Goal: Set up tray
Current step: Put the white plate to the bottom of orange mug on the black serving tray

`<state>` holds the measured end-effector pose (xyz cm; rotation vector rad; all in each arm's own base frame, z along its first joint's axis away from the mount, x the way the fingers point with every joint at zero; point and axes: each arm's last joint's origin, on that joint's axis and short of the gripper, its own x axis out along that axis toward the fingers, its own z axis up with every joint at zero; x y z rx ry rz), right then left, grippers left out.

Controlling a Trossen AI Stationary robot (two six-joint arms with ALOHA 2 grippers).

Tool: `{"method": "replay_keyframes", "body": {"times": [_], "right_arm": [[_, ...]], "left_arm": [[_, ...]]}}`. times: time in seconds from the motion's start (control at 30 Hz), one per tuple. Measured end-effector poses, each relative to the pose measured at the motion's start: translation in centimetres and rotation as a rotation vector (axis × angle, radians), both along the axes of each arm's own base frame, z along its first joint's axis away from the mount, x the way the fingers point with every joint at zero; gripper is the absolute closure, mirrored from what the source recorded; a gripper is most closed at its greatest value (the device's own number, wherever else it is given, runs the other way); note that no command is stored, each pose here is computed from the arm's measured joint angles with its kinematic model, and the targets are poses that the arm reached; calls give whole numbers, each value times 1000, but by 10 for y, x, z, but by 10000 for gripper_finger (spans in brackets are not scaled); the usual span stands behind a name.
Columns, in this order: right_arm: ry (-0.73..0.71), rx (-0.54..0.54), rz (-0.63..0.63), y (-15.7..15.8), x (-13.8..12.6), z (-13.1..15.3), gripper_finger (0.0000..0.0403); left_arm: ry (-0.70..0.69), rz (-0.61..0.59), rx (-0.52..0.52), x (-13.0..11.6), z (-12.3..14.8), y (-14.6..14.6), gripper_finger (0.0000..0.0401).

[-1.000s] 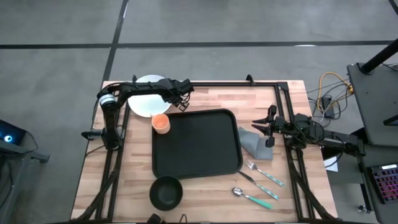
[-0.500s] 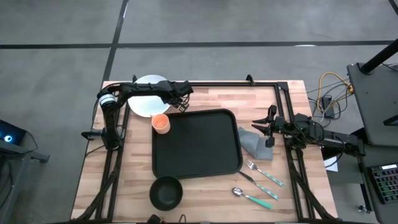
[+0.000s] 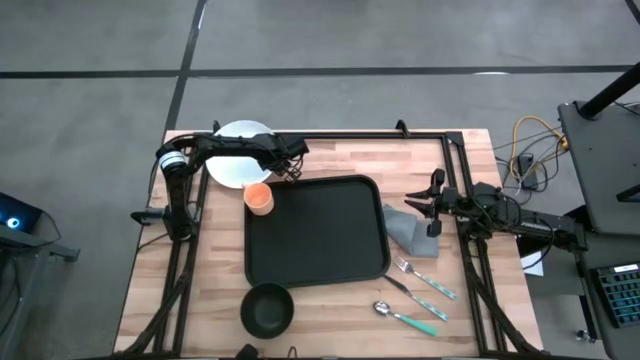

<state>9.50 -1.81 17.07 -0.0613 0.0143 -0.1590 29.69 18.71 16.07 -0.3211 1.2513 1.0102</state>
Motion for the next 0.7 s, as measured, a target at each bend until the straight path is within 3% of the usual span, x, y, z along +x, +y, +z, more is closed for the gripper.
{"method": "replay_keyframes", "body": {"times": [0.07,0.17,0.43,0.7], "right_arm": [[0,1,0,0,0,0,335],[0,0,0,0,0,0,335],[0,1,0,0,0,0,335],[-1,1,0,0,0,0,335]], "left_arm": [[9,-16,1,0,0,0,381],[14,-33,3,0,0,0,395],[35,-106,11,8,3,-8,400],[13,-216,86,34,25,-30,401]]}}
